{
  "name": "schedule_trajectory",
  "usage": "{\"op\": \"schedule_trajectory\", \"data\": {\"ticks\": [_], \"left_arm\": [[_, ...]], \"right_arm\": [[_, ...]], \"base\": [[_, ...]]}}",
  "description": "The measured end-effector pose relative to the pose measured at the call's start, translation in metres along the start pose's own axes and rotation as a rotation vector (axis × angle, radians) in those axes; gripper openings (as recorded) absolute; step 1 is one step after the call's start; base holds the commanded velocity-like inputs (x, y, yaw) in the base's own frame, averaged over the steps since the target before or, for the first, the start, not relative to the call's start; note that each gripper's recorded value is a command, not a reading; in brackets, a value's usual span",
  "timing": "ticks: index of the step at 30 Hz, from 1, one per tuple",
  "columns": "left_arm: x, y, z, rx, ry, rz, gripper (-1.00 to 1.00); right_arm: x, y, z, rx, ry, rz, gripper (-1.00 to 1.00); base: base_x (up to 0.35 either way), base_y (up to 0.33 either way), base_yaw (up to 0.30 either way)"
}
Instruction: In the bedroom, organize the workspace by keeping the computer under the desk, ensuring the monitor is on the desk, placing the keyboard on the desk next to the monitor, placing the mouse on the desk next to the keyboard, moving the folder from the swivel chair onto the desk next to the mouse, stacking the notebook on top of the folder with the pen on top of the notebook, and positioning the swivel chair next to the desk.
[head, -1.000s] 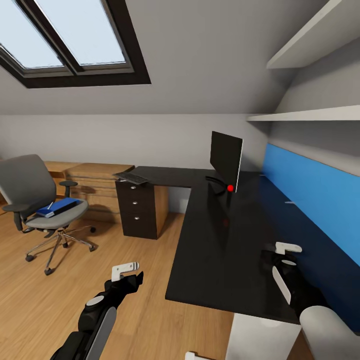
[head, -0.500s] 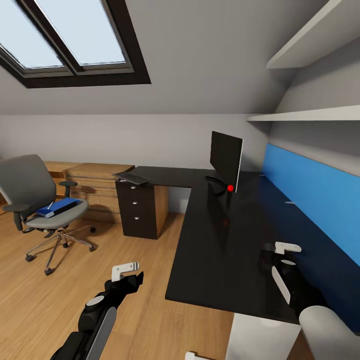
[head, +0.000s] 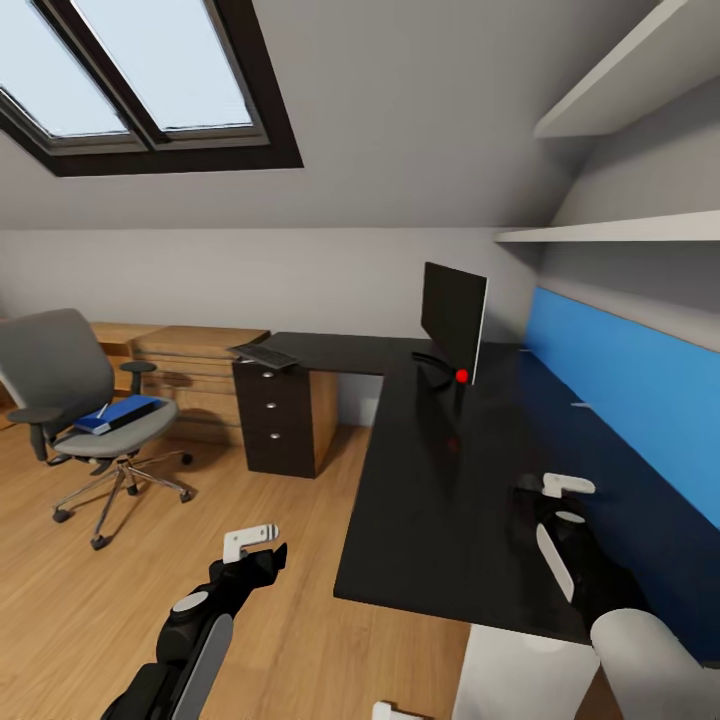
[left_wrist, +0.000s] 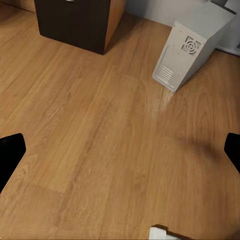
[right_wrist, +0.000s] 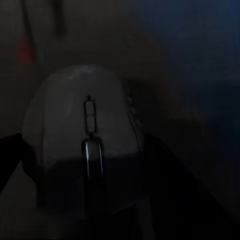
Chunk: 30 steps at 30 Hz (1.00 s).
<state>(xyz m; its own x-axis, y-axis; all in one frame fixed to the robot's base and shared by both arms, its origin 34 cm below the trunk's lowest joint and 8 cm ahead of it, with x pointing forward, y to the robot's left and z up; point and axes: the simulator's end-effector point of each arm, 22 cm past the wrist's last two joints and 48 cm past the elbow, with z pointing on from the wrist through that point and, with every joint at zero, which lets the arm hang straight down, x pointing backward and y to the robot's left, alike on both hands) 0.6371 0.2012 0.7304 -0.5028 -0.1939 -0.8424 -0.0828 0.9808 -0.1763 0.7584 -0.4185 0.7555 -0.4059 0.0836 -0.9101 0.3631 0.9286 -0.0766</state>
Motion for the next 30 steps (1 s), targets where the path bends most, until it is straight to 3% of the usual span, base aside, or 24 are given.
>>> {"op": "schedule_trajectory", "data": {"ticks": [9, 12, 13, 15, 18, 24, 30], "left_arm": [[0.000, 0.000, 0.000, 0.001, 0.000, 0.000, 1.00], [0.001, -0.001, 0.000, 0.003, 0.001, 0.000, 1.00], [0.001, -0.001, 0.000, 0.003, 0.002, 0.000, 1.00], [0.001, -0.001, 0.000, 0.004, 0.003, 0.000, 1.00], [0.001, 0.000, 0.000, 0.003, 0.003, -0.001, 1.00], [0.001, 0.001, 0.000, 0.002, 0.004, -0.003, 1.00], [0.000, 0.007, 0.000, -0.010, 0.003, -0.012, 1.00]], "right_arm": [[0.001, 0.063, -0.013, -0.084, -0.008, -0.001, -1.00], [0.006, 0.090, -0.020, -0.122, 0.002, 0.016, -1.00], [0.010, 0.114, -0.027, -0.153, 0.013, 0.031, -1.00], [0.012, 0.132, -0.034, -0.178, 0.018, 0.043, -1.00], [0.000, 0.164, -0.049, -0.224, -0.003, 0.076, -1.00], [-0.003, 0.190, -0.063, -0.262, -0.008, 0.094, -1.00], [-0.007, 0.189, -0.064, -0.262, -0.020, 0.098, -1.00]], "base": [[-0.093, 0.308, 0.000], [-0.092, 0.316, 0.000], [-0.088, 0.316, 0.000], [-0.085, 0.317, 0.000], [-0.082, 0.317, 0.000], [-0.068, 0.318, 0.000], [0.105, 0.186, 0.000]]}}
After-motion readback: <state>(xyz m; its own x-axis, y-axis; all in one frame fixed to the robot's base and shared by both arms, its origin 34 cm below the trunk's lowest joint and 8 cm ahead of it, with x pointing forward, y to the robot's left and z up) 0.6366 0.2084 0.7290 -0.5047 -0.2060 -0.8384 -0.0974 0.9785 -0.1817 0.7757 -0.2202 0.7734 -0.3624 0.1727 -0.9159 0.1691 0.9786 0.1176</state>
